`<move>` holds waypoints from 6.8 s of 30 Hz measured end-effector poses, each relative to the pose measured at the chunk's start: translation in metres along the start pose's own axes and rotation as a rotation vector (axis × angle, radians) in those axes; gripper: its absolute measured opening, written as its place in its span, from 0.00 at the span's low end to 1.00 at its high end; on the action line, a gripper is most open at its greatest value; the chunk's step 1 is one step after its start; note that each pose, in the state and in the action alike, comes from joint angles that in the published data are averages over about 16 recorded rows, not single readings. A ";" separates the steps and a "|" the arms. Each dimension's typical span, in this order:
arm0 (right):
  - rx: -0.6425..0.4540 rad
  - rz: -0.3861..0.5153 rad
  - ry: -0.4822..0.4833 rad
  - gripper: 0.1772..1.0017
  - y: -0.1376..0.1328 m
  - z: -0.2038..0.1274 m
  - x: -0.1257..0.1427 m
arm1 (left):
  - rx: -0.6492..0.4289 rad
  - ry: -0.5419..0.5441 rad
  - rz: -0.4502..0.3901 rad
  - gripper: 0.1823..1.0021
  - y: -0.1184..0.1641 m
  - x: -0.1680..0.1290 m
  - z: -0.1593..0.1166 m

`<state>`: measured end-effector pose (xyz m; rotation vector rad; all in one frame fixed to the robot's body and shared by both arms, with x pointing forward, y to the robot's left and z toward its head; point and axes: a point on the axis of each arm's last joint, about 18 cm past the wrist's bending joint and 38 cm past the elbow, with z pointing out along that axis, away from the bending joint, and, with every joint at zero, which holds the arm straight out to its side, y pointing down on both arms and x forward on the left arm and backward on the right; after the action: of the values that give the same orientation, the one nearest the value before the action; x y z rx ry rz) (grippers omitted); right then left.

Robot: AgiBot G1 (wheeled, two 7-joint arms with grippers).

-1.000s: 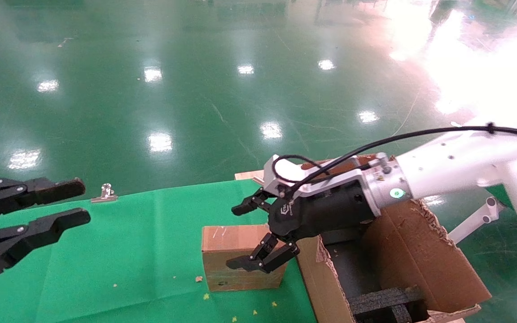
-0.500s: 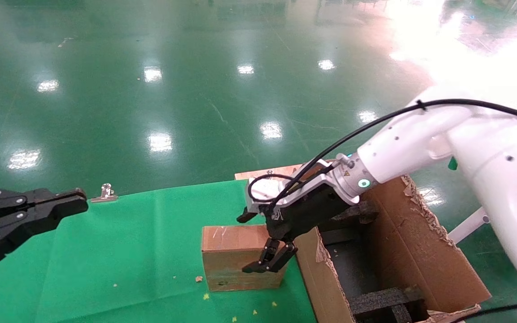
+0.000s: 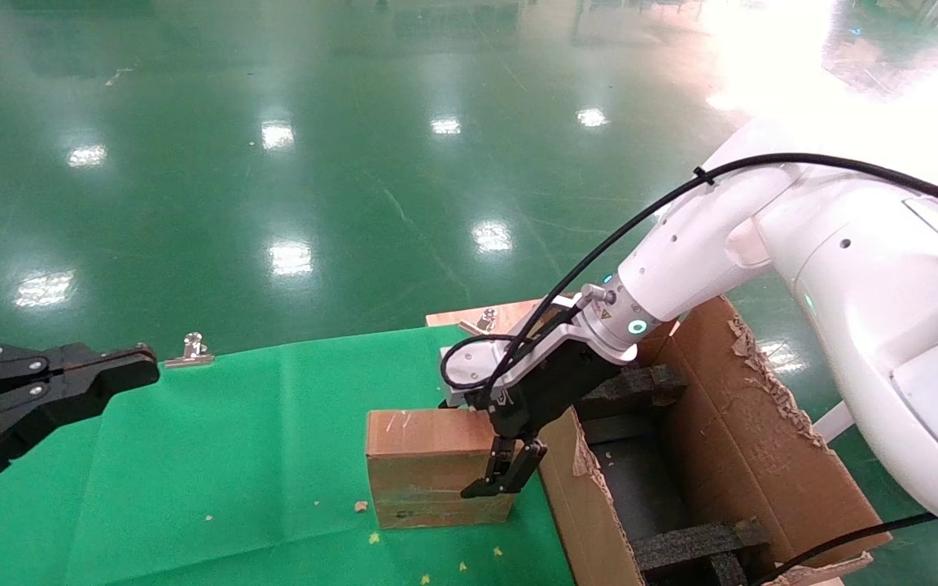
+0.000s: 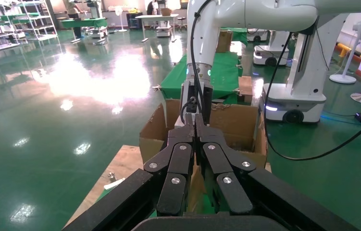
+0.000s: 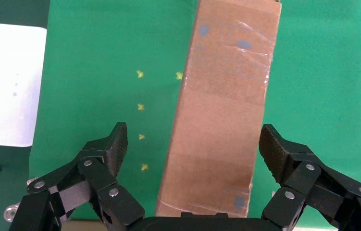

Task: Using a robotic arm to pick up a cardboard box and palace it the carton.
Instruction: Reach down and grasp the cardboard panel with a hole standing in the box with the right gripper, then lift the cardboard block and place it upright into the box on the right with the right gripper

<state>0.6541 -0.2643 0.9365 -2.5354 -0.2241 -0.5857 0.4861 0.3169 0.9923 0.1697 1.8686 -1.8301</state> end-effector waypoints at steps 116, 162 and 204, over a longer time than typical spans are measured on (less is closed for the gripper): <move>0.001 0.435 0.508 0.18 0.170 -0.264 -0.137 | 0.000 -0.001 0.000 1.00 0.000 0.000 0.000; -0.022 1.270 0.808 0.17 0.235 -0.213 -0.131 | 0.000 -0.001 -0.001 1.00 0.000 0.000 0.000; -0.208 1.284 0.833 0.17 0.238 -0.114 -0.100 | 0.000 -0.001 -0.001 1.00 0.000 0.000 0.000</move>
<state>0.5875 -0.5308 0.8714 -1.7973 1.6364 -0.9868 0.4863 0.3171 0.9922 0.1676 1.8678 -1.8303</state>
